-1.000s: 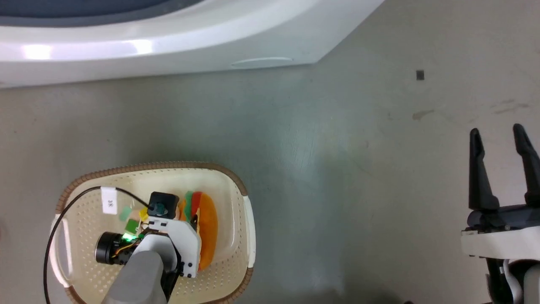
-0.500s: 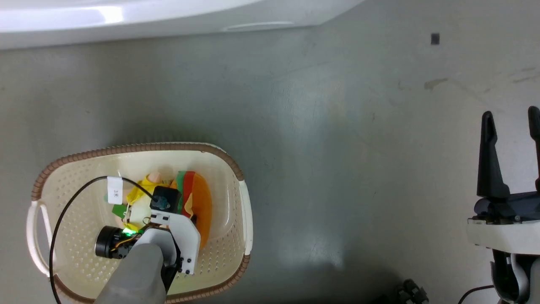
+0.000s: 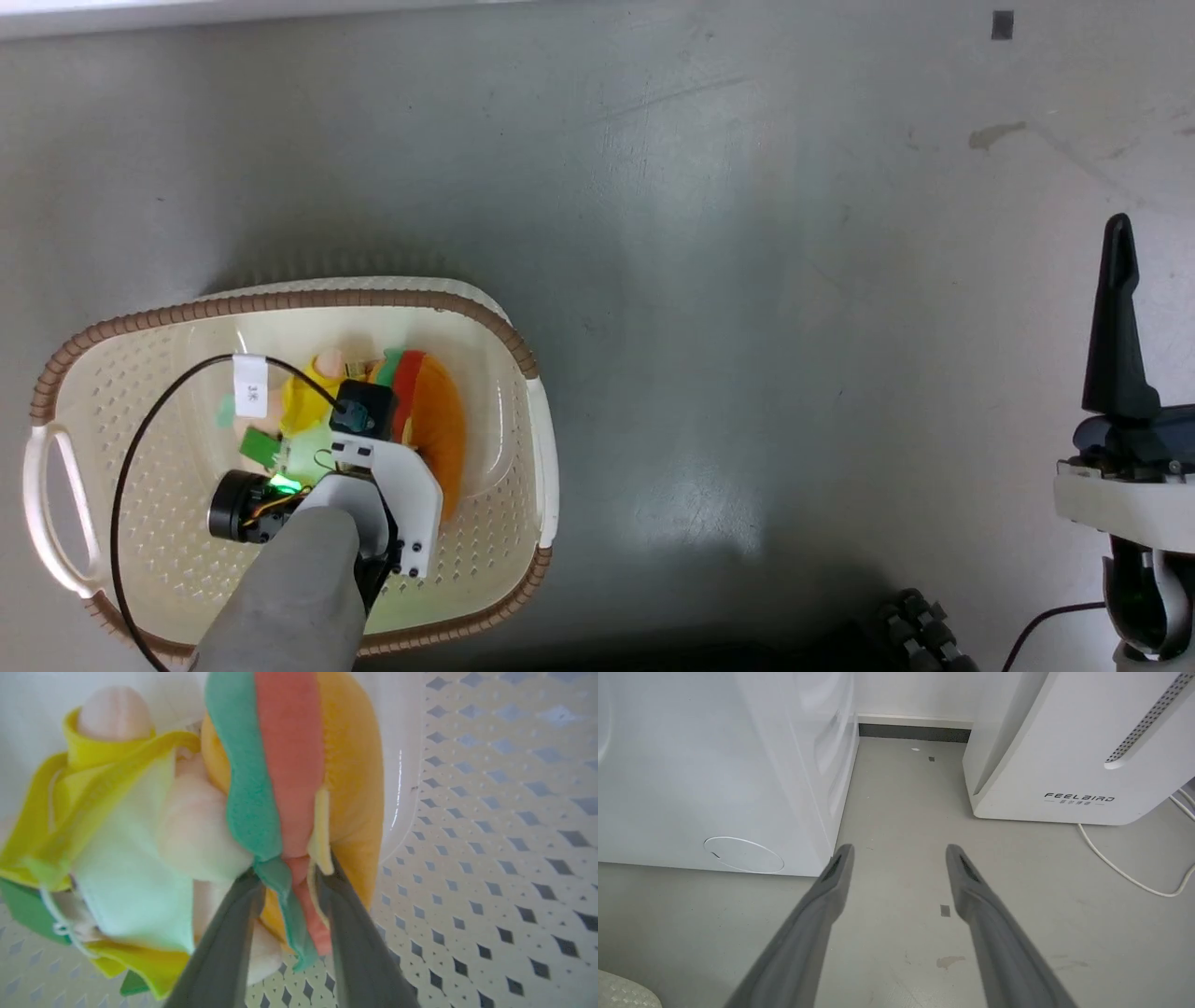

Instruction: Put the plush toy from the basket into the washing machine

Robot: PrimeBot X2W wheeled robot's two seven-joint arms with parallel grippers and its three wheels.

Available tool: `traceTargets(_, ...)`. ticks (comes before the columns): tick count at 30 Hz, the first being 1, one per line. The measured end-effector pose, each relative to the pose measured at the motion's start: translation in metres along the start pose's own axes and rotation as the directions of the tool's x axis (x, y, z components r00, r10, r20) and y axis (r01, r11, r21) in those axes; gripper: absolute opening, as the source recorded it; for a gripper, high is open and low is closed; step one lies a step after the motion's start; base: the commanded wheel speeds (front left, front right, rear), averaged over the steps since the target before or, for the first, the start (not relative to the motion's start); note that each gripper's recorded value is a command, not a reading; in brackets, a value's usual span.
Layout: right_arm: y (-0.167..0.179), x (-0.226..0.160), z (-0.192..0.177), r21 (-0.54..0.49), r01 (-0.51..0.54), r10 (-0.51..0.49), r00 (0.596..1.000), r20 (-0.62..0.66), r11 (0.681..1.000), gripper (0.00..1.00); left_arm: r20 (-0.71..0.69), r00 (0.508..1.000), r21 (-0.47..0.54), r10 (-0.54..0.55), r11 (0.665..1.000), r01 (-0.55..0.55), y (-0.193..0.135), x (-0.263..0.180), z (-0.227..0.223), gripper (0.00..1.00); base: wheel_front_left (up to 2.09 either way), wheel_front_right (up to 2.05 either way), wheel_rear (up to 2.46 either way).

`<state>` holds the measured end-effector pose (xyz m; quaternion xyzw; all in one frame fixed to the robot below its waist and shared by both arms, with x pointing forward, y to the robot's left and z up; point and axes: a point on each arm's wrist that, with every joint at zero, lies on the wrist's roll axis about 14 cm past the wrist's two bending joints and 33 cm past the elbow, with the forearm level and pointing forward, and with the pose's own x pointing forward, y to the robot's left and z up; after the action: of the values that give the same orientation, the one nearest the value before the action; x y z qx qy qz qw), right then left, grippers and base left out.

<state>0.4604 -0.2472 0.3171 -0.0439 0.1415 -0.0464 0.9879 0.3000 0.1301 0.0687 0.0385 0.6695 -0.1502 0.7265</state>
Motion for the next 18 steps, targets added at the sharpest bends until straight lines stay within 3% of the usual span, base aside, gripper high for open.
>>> traceTargets(10, -0.003, -0.007, 0.035, 0.018, 0.006, -0.007, 0.997, 0.073, 1.0, 1.0, 0.063, 0.998, -0.007, 0.017, 1.0, -0.016, -0.001, -0.029, 0.005, 0.0, 0.0, 0.0, 0.0)
traceTargets(18, -0.012, -0.027, 0.084, 0.048, 0.021, -0.029, 0.984, 0.176, 0.999, 1.0, 0.248, 0.969, 0.049, 0.014, 0.998, -0.026, -0.006, -0.074, 0.026, 0.0, 0.0, 0.0, 0.0)
